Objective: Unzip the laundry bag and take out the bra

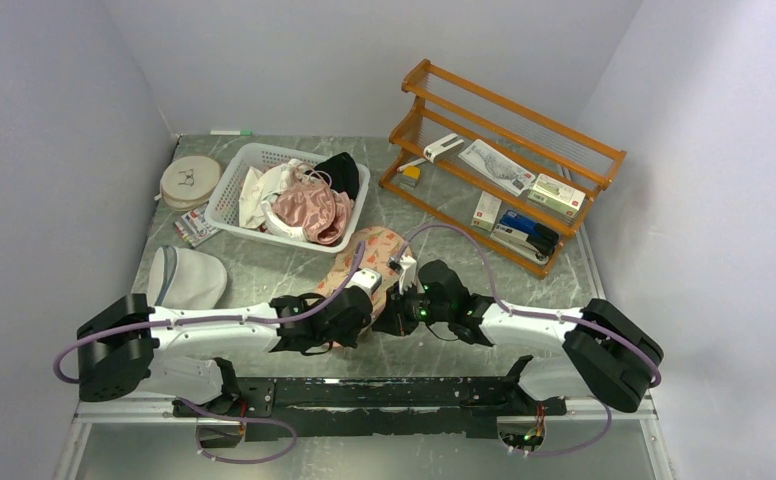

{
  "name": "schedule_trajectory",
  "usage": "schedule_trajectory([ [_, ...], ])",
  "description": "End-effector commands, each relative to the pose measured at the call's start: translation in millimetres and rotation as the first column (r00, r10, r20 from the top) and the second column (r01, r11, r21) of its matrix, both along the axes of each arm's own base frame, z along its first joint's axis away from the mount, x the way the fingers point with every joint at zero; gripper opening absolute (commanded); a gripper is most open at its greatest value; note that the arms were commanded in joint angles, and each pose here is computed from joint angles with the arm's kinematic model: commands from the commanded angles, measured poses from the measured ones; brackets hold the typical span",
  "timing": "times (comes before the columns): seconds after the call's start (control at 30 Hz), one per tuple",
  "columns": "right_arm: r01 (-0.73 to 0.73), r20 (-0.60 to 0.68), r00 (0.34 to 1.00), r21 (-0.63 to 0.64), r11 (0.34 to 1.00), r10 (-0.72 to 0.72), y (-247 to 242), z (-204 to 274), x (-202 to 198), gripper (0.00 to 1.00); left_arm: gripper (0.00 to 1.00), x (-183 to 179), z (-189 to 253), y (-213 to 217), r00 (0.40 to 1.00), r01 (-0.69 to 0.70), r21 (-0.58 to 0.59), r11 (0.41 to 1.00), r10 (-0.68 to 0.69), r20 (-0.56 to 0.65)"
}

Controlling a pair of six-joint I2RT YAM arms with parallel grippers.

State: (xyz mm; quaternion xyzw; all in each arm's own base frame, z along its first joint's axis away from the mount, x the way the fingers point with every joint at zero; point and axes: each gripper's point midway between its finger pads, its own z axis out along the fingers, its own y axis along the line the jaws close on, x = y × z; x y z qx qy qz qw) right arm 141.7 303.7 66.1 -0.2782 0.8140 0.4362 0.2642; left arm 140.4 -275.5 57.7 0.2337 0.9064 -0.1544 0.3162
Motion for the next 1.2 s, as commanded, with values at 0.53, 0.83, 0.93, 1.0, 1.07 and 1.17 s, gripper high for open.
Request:
schedule_trajectory([
  [0.53, 0.125, 0.035, 0.992, -0.030, 0.992, -0.124, 8, 6, 20, 0.33, 0.07, -4, 7, -9, 1.000, 0.016, -0.077, 0.997, -0.017, 0.000],
  [0.83, 0.123, 0.046, 0.992, -0.062, 0.990, -0.120, 11, 3, 23, 0.28, 0.07, -5, 10, -8, 1.000, 0.018, -0.085, 0.996, -0.018, 0.000],
  [0.93, 0.125, 0.044, 0.992, -0.059, 0.990, -0.122, 13, 4, 22, 0.31, 0.07, -5, 11, -12, 1.000, 0.027, -0.093, 0.995, -0.027, -0.003],
  [1.0, 0.127, 0.049, 0.991, -0.058, 0.990, -0.124, 15, 6, 23, 0.31, 0.07, -5, 10, -13, 1.000, 0.030, -0.091, 0.995, -0.030, -0.005],
  [1.07, 0.141, 0.055, 0.989, -0.063, 0.988, -0.137, 14, 6, 25, 0.28, 0.07, -5, 9, -13, 1.000, 0.029, -0.087, 0.996, -0.029, -0.005],
  [1.17, 0.163, 0.063, 0.985, -0.077, 0.984, -0.158, 10, 5, 28, 0.18, 0.07, -5, 9, -11, 1.000, 0.026, -0.084, 0.996, -0.027, -0.005],
])
